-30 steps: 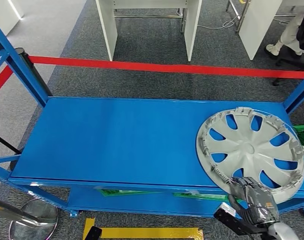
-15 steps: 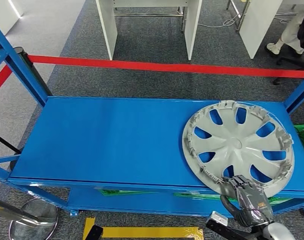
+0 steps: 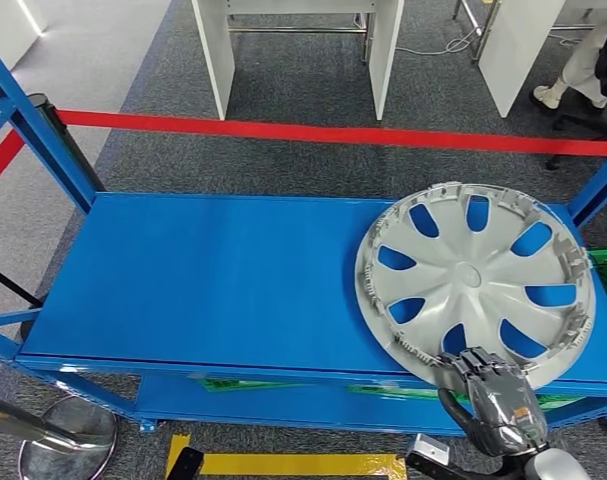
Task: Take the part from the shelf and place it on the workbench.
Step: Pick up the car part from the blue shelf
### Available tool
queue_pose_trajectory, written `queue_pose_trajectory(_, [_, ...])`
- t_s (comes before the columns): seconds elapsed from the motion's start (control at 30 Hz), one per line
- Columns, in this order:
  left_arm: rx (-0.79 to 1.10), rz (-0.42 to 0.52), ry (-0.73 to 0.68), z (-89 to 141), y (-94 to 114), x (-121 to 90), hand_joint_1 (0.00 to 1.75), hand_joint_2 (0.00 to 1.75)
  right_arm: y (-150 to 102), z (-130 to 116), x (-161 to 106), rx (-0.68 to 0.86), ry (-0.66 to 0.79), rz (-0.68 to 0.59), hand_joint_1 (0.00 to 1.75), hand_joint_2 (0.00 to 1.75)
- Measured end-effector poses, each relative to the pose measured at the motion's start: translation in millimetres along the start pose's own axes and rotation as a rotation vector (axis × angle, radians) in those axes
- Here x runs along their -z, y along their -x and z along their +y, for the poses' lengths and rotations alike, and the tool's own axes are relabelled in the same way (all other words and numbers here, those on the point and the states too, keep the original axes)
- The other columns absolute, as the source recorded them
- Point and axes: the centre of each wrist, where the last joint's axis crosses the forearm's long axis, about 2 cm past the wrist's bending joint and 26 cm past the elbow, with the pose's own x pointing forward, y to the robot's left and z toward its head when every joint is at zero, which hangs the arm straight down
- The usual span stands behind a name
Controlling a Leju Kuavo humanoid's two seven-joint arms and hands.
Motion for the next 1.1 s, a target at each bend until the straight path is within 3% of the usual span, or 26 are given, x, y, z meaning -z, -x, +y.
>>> queue_pose_trajectory(0.8, [0.002,-0.027,-0.034,3,-3,2,0.00,1.75,-14,-15,-4,-0.021,0.056,-0.076,1.75,1.75])
queue_pose_trajectory(1.1, [0.006,0.001,-0.029,3,-5,3,0.00,1.75,-25,-20,0,-0.013,0.214,-0.130,1.75,1.75])
